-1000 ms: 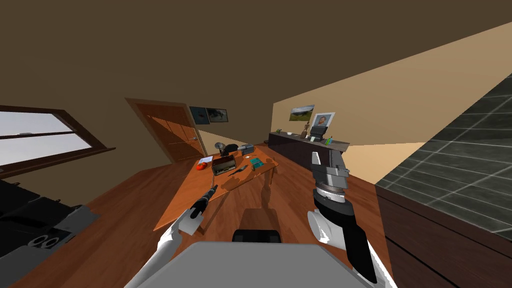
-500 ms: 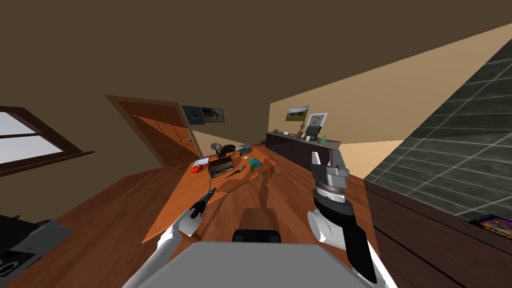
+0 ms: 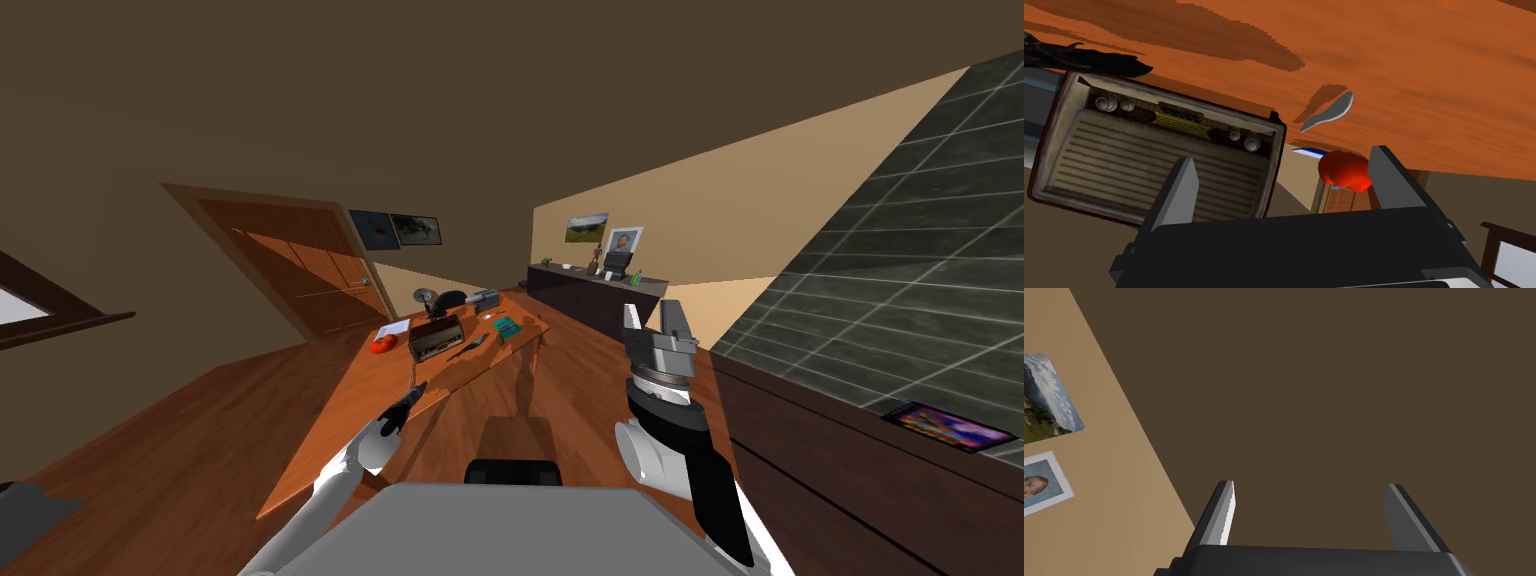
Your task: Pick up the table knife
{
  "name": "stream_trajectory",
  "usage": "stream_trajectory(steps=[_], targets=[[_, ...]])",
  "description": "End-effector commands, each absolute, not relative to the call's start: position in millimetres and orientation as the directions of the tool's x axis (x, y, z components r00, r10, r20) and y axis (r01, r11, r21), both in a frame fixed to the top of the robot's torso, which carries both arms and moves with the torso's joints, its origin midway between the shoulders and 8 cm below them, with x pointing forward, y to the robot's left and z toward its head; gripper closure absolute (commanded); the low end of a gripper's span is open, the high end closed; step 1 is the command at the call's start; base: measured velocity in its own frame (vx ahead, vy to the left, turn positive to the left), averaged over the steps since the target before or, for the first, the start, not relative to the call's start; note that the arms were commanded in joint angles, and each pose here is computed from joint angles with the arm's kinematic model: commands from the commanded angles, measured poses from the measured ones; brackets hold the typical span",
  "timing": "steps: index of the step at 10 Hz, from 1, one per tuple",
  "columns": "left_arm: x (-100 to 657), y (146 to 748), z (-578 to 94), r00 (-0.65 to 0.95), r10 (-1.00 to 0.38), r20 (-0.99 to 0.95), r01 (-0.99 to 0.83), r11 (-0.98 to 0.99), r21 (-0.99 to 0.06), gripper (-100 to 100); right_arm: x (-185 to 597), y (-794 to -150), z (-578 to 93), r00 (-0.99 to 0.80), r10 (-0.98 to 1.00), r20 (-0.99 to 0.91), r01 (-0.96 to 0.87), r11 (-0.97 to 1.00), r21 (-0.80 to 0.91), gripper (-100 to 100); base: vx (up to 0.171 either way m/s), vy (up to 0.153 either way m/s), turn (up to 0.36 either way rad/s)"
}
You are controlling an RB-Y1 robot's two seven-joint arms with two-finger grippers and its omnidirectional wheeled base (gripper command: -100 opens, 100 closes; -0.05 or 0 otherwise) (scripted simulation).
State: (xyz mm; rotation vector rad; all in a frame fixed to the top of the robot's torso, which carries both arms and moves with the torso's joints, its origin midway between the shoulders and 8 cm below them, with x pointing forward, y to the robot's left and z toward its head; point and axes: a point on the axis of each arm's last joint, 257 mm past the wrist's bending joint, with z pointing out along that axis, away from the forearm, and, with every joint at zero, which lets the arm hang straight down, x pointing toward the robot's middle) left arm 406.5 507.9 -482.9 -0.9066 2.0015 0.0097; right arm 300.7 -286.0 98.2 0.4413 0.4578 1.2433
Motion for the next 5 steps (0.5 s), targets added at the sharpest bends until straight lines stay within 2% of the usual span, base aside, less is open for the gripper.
stream_trajectory(steps=[1, 5], targets=[[401, 518, -490, -0.340, -0.580, -0.740, -0.620, 0.730, -0.287, -100, 301, -286, 98, 0.256, 0.962, -0.090, -0.791, 0.262, 0.552, 0, 0.035, 0.049, -0.112], [380, 538, -509, -0.391, -0.565, -0.727, -0.660, 0.722, -0.206, -100, 301, -286, 98, 0.256, 0.962, -0.090, -0.791, 0.262, 0.552, 0, 0.042, 0.054, -0.102]])
